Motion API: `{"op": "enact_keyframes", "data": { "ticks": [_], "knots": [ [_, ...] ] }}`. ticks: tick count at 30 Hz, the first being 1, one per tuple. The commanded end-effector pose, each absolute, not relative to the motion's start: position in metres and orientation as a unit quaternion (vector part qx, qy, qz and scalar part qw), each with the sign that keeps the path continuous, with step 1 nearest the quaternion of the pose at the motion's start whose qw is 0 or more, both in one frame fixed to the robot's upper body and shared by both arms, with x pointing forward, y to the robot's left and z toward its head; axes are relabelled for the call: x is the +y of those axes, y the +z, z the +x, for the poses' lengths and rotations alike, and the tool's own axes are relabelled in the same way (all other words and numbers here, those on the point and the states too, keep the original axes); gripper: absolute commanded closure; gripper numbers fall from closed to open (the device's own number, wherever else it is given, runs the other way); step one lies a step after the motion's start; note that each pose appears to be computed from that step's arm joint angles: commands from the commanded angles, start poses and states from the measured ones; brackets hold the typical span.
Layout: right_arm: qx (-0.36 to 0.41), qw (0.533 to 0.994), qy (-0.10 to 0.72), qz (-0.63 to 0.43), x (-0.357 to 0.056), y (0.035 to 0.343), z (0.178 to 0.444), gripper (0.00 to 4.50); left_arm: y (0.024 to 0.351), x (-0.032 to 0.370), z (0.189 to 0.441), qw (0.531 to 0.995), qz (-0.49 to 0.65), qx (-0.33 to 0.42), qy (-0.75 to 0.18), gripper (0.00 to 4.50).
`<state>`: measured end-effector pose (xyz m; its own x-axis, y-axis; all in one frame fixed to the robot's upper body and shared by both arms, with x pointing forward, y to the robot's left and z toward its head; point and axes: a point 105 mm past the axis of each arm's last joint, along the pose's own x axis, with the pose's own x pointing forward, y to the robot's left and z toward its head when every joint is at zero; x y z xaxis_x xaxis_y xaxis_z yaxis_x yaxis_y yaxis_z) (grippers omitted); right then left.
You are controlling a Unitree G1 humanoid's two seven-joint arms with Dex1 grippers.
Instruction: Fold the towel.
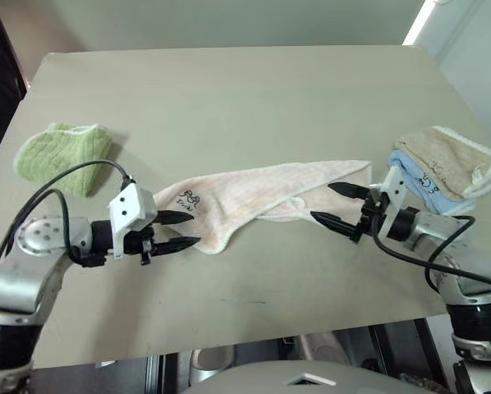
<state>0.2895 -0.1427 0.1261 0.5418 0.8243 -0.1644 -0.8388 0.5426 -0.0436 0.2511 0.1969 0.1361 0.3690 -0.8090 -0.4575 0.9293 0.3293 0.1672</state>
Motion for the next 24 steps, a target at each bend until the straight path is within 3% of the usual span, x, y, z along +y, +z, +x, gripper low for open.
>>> {"op": "enact_keyframes", "data": {
  "ticks": [1,3,4,11,24],
  "knots": [
    [0.041,0.877,0.473,-0.067,-0.143,0.135,0.289,0.00,0.135,0.190,0.249,0.741,0.259,0.153,-0.600,0.78],
    [0.040,0.879,0.471,-0.066,-0.143,0.136,0.288,0.00,0.130,0.189,0.251,0.714,0.292,0.158,-0.617,0.07],
    [0.039,0.880,0.468,-0.066,-0.143,0.136,0.288,0.00,0.127,0.188,0.253,0.703,0.307,0.160,-0.621,0.02],
    [0.037,0.887,0.456,-0.065,-0.146,0.136,0.285,0.00,0.111,0.168,0.255,0.650,0.318,0.173,-0.668,0.02],
    [0.037,0.888,0.453,-0.065,-0.149,0.138,0.283,0.00,0.095,0.162,0.254,0.628,0.345,0.189,-0.671,0.02]
  ]
}}
